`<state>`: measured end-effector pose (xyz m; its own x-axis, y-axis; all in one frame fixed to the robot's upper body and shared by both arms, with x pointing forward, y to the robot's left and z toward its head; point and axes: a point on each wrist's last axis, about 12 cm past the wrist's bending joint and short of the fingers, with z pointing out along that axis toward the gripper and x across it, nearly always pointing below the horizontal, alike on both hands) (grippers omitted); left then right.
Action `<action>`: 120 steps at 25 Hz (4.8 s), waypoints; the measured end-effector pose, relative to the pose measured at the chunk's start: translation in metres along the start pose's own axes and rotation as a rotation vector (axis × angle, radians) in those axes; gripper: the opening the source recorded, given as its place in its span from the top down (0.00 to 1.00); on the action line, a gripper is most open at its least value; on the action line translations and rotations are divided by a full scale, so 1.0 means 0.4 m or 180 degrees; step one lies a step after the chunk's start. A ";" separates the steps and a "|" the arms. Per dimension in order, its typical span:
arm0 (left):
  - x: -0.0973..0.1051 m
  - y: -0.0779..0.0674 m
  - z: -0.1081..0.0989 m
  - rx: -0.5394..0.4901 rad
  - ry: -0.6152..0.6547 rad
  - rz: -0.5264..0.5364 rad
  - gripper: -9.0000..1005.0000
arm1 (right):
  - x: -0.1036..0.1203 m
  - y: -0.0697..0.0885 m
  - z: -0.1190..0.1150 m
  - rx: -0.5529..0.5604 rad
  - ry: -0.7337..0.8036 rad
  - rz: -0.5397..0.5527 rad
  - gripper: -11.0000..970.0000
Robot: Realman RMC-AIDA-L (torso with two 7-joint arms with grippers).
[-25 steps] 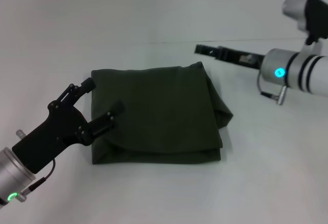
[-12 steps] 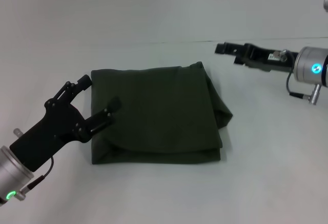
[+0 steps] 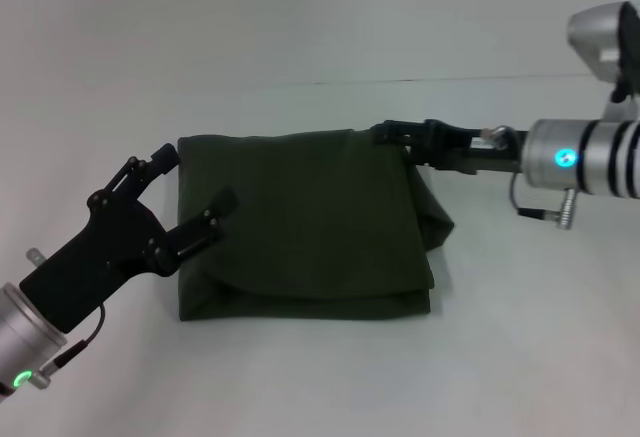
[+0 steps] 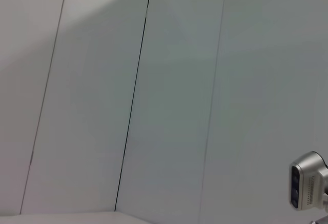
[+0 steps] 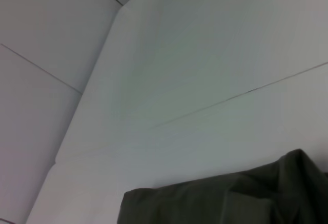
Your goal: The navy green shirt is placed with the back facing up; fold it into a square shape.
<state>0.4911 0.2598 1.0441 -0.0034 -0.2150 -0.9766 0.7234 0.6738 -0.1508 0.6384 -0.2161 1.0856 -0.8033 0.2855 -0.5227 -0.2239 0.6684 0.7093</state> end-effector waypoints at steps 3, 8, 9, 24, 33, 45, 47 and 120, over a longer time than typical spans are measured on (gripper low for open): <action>0.001 -0.001 -0.001 -0.0006 0.0003 -0.0003 0.06 | 0.007 0.014 0.022 0.0016 -0.0015 -0.0016 0.07; 0.001 -0.001 -0.003 -0.0011 0.0005 -0.0004 0.06 | 0.015 0.028 0.051 0.0097 -0.0075 -0.0082 0.07; 0.002 -0.001 -0.003 -0.0011 0.0005 -0.0004 0.06 | 0.016 0.029 0.057 0.0124 -0.0088 -0.0100 0.07; -0.002 0.005 -0.009 -0.0086 -0.0038 -0.0004 0.06 | 0.003 0.052 0.094 0.0094 -0.0508 -0.0199 0.07; -0.002 0.008 -0.014 -0.0130 -0.0050 -0.0006 0.06 | -0.029 0.040 0.082 0.0222 -0.0799 -0.0431 0.07; -0.002 0.007 -0.019 -0.0152 -0.0075 -0.0015 0.06 | -0.010 -0.002 0.039 0.0148 -0.0513 0.0001 0.07; -0.002 0.006 -0.019 -0.0151 -0.0077 -0.0015 0.06 | -0.009 -0.003 0.038 0.0145 -0.0450 0.0060 0.07; 0.032 0.000 -0.022 -0.0377 0.0030 -0.0156 0.06 | 0.038 0.006 0.112 0.0782 -0.0366 -0.1158 0.85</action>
<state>0.4850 0.2633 1.0303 -0.0435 -0.2434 -0.9690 0.6357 0.7415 -0.2147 0.6502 -0.1794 1.0581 -0.6270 0.0669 -0.7761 -0.3316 0.8786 0.3437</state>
